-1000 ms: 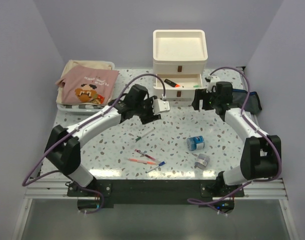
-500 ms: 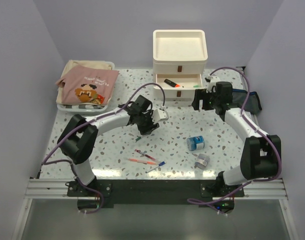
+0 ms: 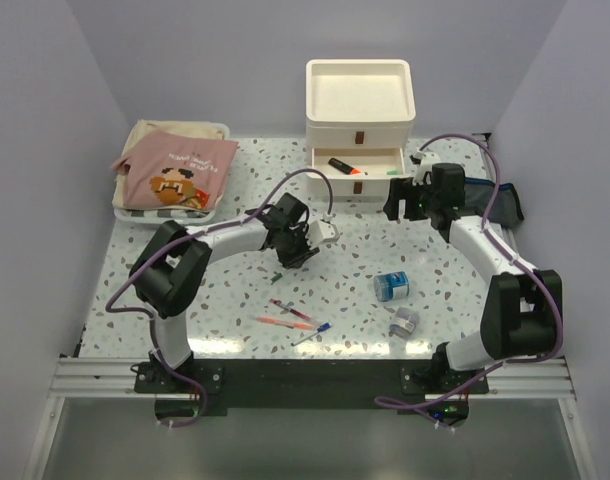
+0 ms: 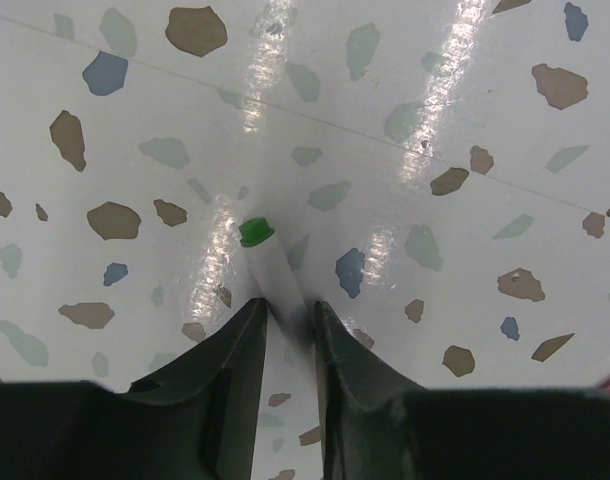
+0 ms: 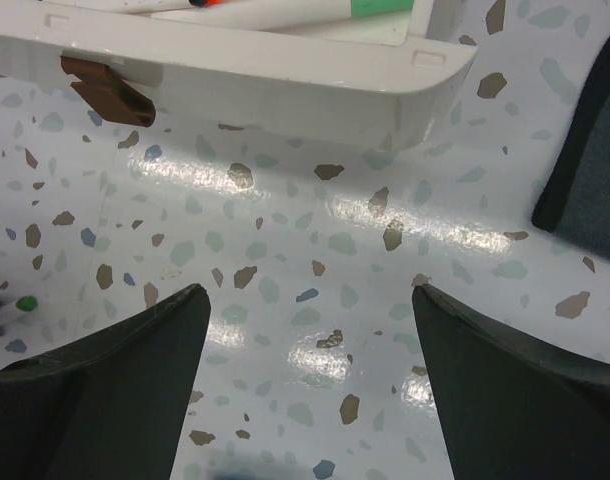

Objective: Sort the stationery into containers
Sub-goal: Pick up the pen from the center of the board, then place the pen in the drawer.

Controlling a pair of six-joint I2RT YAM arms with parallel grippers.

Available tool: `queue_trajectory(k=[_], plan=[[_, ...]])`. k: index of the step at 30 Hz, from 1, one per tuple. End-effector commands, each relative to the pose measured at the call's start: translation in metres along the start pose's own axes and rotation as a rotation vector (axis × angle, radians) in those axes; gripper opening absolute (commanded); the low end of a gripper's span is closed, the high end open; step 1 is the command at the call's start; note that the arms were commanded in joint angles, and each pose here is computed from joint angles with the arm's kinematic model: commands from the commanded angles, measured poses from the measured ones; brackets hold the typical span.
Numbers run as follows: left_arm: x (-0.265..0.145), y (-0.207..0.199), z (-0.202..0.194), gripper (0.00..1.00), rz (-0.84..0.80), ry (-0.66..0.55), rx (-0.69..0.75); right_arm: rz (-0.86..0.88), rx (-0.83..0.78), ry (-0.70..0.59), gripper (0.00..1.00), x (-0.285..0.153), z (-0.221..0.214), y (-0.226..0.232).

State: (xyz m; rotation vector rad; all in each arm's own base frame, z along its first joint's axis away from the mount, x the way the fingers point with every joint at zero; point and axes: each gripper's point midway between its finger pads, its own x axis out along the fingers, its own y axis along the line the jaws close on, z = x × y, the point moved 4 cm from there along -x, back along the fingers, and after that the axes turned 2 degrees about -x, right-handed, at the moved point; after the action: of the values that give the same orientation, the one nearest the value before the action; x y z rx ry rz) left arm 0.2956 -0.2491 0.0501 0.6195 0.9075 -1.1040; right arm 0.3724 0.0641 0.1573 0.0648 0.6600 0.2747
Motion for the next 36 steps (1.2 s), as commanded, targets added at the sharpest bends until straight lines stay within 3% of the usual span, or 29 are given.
queue_trajectory(k=[1,6,9,20,25,28,36], plan=[[0.004,0.001,-0.001,0.26,-0.009,0.002,-0.002,-0.001,-0.01,-0.047,0.86,-0.002,0.011,-0.001],[0.009,-0.002,-0.004,0.05,-0.046,0.017,0.003,-0.001,-0.014,-0.05,0.86,-0.001,0.013,-0.001],[-0.003,-0.005,0.006,0.0,-0.077,-0.007,0.032,-0.005,-0.019,-0.047,0.86,-0.001,0.013,-0.002],[-0.107,0.023,0.142,0.0,0.031,-0.343,0.303,-0.005,-0.023,-0.044,0.86,0.001,0.012,-0.002],[-0.142,0.054,0.204,0.0,0.221,-0.511,0.384,-0.024,-0.008,-0.053,0.86,-0.001,0.017,-0.004],[-0.152,0.069,0.227,0.0,0.329,-0.579,0.436,-0.036,-0.006,-0.061,0.86,-0.001,0.02,-0.006],[-0.128,0.106,0.251,0.0,0.494,-0.592,0.539,-0.032,-0.01,-0.066,0.86,-0.004,0.019,-0.004]])
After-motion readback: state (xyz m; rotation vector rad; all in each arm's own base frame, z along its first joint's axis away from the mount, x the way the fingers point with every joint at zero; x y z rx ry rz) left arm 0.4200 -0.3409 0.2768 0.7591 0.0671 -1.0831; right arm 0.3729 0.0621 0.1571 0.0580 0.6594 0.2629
